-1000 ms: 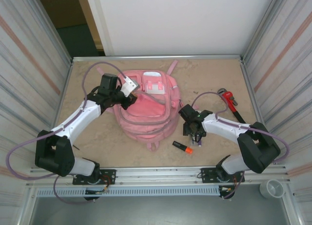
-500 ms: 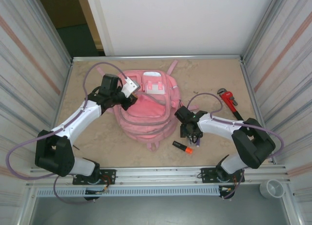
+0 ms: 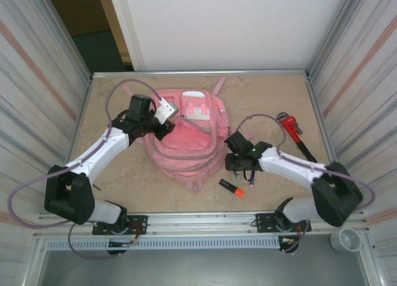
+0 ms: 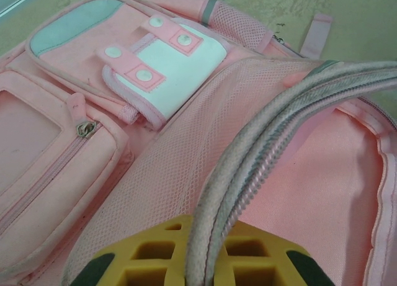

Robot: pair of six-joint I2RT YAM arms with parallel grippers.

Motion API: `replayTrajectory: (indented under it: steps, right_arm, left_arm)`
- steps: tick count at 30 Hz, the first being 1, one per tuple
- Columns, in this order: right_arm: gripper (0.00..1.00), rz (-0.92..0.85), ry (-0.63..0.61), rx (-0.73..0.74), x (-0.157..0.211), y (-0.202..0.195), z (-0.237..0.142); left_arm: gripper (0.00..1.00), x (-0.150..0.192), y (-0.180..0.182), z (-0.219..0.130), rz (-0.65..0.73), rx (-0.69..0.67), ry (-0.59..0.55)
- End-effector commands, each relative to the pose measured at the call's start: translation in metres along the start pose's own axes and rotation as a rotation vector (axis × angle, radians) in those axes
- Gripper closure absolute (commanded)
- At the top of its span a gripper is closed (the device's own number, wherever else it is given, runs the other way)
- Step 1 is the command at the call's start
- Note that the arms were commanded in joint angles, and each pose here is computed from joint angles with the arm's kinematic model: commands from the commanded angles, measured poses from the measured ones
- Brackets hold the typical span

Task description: Pack the student bag

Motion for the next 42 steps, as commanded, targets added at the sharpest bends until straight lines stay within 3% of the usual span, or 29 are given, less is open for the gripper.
replayTrajectory:
  steps: [1,3,6,10,16,22,27,36,42]
  right_arm:
    - [0.68,-0.203,-0.181,-0.305,-0.026,0.033,-0.040]
    - [0.68,-0.339,-0.205,-0.451,-0.035,0.053,-0.052]
    - [0.66,-0.554,-0.196,-0.537,-0.048,0.081,-0.056]
    - [0.66,-0.729,-0.218,-0.549,-0.071,0.101,-0.046]
    - [0.66,-0.843,-0.214,-0.582,-0.110,0.110,-0.025]
    - [0.66,-0.951,-0.314,-0.501,-0.135,0.114,-0.008]
    - [0.65,-1.018,-0.411,-0.345,-0.150,0.116,0.009]
    - [0.62,-1.015,-0.607,-0.180,-0.158,0.118,0.024]
    - [0.55,-1.058,-0.665,-0.120,-0.156,0.122,0.033]
  left_arm:
    - [1.00,-0.014,-0.006,-0.013,-0.023,0.055,-0.074]
    - [1.00,-0.015,-0.005,-0.015,-0.033,0.081,-0.093]
    - [1.00,-0.017,-0.005,-0.019,-0.034,0.112,-0.121]
    - [1.00,-0.019,-0.005,-0.024,-0.016,0.127,-0.135]
    - [1.00,-0.018,-0.006,-0.026,0.003,0.135,-0.137]
    - [1.00,-0.018,-0.009,-0.027,0.019,0.169,-0.145]
    - [1.00,-0.018,-0.011,-0.030,0.045,0.184,-0.156]
    - [1.00,-0.022,-0.018,-0.039,0.066,0.235,-0.203]
    - [1.00,-0.025,-0.018,-0.040,0.054,0.247,-0.219]
Point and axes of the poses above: each hand's point on the last joint's axis, 136 mm out from that joint toward the fingers, its own z axis out along the fingers, its own y axis along the line the jaws close on, x = y × z, the point moved 10 cm from there along -z, back along the fingers, and after that the axes turned 9 degrees about -z, right-handed, at the moved point
